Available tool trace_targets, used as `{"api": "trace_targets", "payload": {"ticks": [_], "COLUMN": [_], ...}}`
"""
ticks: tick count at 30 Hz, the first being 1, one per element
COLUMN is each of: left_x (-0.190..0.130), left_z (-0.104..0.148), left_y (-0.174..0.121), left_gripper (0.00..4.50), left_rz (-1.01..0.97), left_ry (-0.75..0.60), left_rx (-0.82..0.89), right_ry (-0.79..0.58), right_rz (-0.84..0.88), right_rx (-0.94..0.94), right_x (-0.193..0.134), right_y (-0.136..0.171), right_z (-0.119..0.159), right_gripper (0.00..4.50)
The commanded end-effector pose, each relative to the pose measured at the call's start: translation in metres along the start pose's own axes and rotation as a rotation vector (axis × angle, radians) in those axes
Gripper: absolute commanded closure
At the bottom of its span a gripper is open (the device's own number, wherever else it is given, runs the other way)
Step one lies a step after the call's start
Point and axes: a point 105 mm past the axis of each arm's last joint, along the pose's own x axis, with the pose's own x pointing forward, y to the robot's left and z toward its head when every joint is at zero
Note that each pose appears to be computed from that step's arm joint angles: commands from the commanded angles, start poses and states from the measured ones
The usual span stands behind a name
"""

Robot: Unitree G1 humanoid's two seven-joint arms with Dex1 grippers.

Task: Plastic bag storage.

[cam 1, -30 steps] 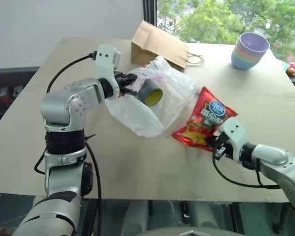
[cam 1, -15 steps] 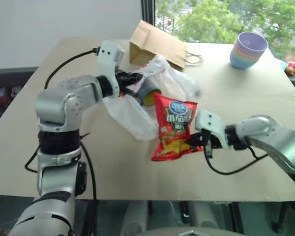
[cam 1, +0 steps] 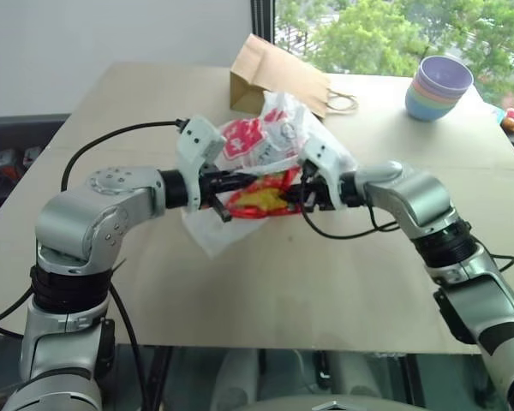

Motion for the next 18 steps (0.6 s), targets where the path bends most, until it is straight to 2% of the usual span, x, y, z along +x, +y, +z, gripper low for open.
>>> {"api": "trace_targets", "payload": {"ticks": [1,6,12,18], "left_x": [0.001,0.000,-0.021,-0.030], "left_z": [0.019,0.027,0.014,0.005], "left_y": [-0.005,-0.005,0.019,0.012], "left_gripper": [4.50,4.50,4.50,4.50], "left_rz": [0.001,-0.007,0.058,-0.030], "left_ry": [-0.086,-0.128,-0.062,-0.008], "left_rx": [0.017,-0.087,-0.087,-0.066], "right_ry": [-0.067,-0.074,-0.104,-0.122], "right_rz": [-0.119,-0.114,-0.041,-0.052], "right_rx": [0.023,0.119,0.261,0.340], "right_x": [0.012,0.038,-0.003,-0.005], "right_y": [-0.007,0.004,0.002,-0.006], "right_z": [0.019,0.016,0.006,0.012], "right_gripper": [4.45,4.45,4.45,4.45]}}
